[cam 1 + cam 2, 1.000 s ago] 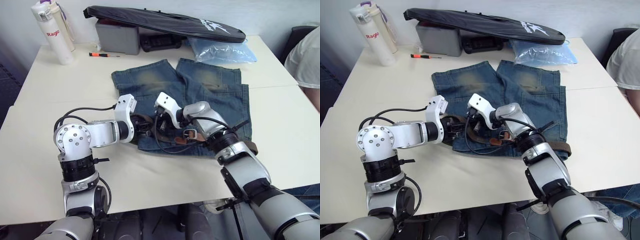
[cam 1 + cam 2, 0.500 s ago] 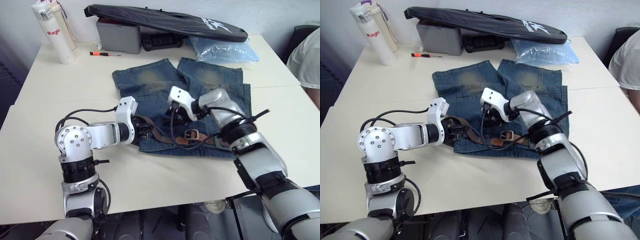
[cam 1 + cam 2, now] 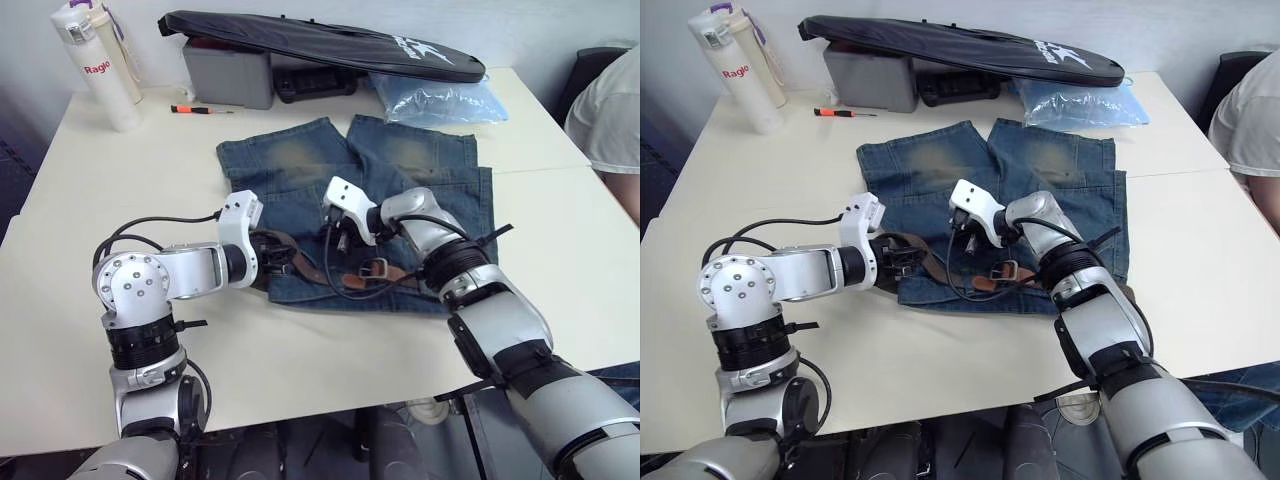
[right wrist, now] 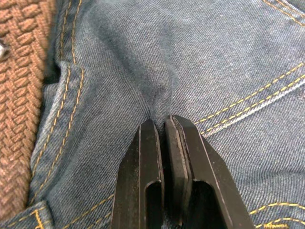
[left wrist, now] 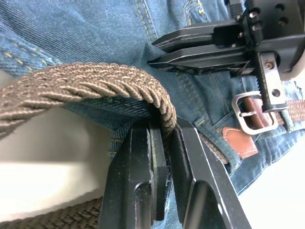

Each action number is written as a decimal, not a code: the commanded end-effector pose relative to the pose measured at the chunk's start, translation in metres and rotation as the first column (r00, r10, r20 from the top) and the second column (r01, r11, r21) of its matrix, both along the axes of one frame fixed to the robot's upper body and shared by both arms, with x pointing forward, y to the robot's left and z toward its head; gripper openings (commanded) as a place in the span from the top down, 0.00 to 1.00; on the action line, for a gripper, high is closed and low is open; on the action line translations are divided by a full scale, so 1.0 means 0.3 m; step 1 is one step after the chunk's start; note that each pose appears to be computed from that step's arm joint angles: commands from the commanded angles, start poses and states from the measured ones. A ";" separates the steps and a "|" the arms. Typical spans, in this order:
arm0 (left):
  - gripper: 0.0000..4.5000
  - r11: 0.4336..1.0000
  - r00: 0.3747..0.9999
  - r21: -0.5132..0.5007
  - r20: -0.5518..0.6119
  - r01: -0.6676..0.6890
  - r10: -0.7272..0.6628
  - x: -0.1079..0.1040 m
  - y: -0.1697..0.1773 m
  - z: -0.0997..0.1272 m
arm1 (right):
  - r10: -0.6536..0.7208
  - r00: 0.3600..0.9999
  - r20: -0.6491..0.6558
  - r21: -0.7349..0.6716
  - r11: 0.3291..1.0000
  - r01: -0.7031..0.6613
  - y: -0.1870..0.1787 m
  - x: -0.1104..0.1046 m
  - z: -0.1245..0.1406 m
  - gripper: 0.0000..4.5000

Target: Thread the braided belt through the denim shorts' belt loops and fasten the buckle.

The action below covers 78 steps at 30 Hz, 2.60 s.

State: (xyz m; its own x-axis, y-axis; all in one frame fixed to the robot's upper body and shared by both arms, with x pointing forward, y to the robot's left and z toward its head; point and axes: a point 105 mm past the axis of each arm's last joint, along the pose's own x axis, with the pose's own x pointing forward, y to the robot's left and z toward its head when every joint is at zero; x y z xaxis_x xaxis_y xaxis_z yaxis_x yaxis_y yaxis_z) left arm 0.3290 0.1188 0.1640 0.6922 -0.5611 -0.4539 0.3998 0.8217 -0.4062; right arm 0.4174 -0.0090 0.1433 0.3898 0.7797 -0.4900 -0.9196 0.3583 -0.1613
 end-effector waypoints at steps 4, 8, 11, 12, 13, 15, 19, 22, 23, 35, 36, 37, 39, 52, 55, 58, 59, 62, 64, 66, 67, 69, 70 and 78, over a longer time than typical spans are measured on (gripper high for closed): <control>1.00 1.000 0.998 -0.006 0.058 -0.020 0.020 0.004 0.019 0.056 | -0.107 0.994 0.008 0.173 0.979 0.104 0.137 0.023 0.088 0.99; 1.00 1.000 0.998 -0.002 0.053 -0.019 0.019 0.005 -0.003 0.046 | -0.151 0.988 0.002 0.201 0.968 0.148 0.156 0.033 0.098 0.99; 1.00 1.000 0.999 0.008 0.044 -0.023 0.023 0.000 -0.020 0.026 | -0.176 0.984 -0.012 0.199 0.964 0.175 0.142 0.041 0.089 0.99; 1.00 1.000 0.999 0.001 0.034 -0.018 0.018 -0.005 -0.035 0.013 | -0.182 0.983 -0.023 0.197 0.963 0.183 0.133 0.043 0.083 0.99; 1.00 1.000 1.000 -0.005 0.027 -0.014 0.014 -0.008 -0.045 0.005 | -0.184 0.982 -0.031 0.196 0.963 0.187 0.126 0.044 0.079 0.99; 1.00 1.000 1.000 -0.006 0.012 -0.002 0.002 -0.016 -0.067 -0.015 | -0.184 0.982 -0.039 0.190 0.964 0.188 0.113 0.045 0.072 0.99; 1.00 1.000 1.000 0.024 0.003 0.013 -0.013 -0.024 -0.080 -0.035 | -0.179 0.983 -0.047 0.181 0.966 0.185 0.100 0.045 0.067 0.99; 1.00 0.997 1.000 0.071 0.004 0.030 -0.030 -0.029 -0.070 -0.042 | -0.170 0.984 -0.051 0.177 0.968 0.177 0.097 0.042 0.066 0.99; 1.00 0.992 0.999 0.121 0.006 0.035 -0.036 -0.031 -0.056 -0.049 | -0.169 0.984 -0.053 0.178 0.968 0.175 0.095 0.042 0.066 0.99; 0.11 0.960 0.993 0.257 0.024 0.108 -0.118 -0.074 0.099 0.008 | -0.109 0.993 -0.040 0.158 0.981 0.115 0.097 0.028 0.073 1.00; 0.02 0.952 0.990 0.278 0.015 0.129 -0.138 -0.088 0.119 0.016 | -0.099 0.994 -0.035 0.151 0.983 0.103 0.096 0.027 0.076 1.00; 0.01 0.946 0.988 0.291 0.007 0.144 -0.153 -0.098 0.131 0.020 | -0.093 0.995 -0.031 0.147 0.984 0.096 0.095 0.026 0.078 1.00; 0.01 0.934 0.983 0.310 -0.011 0.179 -0.185 -0.120 0.154 0.032 | -0.078 0.997 -0.018 0.142 0.987 0.080 0.092 0.024 0.089 1.00; 0.00 0.844 0.894 0.319 -0.029 0.431 -0.446 -0.235 0.168 0.145 | 0.026 1.000 -0.010 0.242 0.970 -0.023 0.069 -0.029 0.253 0.37; 0.00 0.845 0.886 0.310 0.017 0.436 -0.463 -0.219 0.161 0.178 | 0.021 1.000 -0.006 0.244 0.970 -0.019 0.038 -0.049 0.264 0.07; 0.00 0.843 0.871 0.324 0.094 0.431 -0.482 -0.190 0.145 0.211 | 0.056 0.997 0.057 0.189 0.980 -0.066 -0.022 -0.092 0.273 0.02; 0.00 0.833 0.861 0.344 0.113 0.434 -0.496 -0.184 0.138 0.214 | 0.088 0.992 0.085 0.156 0.983 -0.100 -0.042 -0.116 0.274 0.02; 0.00 0.794 0.831 0.422 0.148 0.437 -0.536 -0.168 0.132 0.195 | 0.146 0.980 0.135 0.079 0.984 -0.157 -0.094 -0.179 0.268 0.02; 0.00 0.800 0.819 0.421 0.194 0.427 -0.539 -0.133 0.122 0.187 | 0.220 0.958 0.186 -0.004 0.975 -0.223 -0.135 -0.243 0.252 0.02; 0.00 0.809 0.810 0.419 0.236 0.413 -0.536 -0.098 0.113 0.189 | 0.277 0.937 0.214 -0.060 0.961 -0.270 -0.156 -0.299 0.237 0.02; 0.00 0.806 0.803 0.426 0.249 0.411 -0.541 -0.085 0.108 0.190 | 0.286 0.933 0.220 -0.065 0.958 -0.279 -0.160 -0.321 0.235 0.02; 0.00 0.805 0.789 0.428 0.275 0.411 -0.549 -0.065 0.096 0.198 | 0.291 0.929 0.228 -0.070 0.957 -0.283 -0.167 -0.355 0.234 0.02; 0.00 0.802 0.780 0.431 0.286 0.414 -0.556 -0.055 0.086 0.203 | 0.291 0.928 0.231 -0.077 0.957 -0.281 -0.172 -0.367 0.233 0.02; 0.18 0.849 0.834 0.437 0.315 0.297 -0.454 0.116 0.076 0.220 | 0.231 0.951 0.205 -0.107 0.971 -0.212 -0.239 -0.441 0.222 0.00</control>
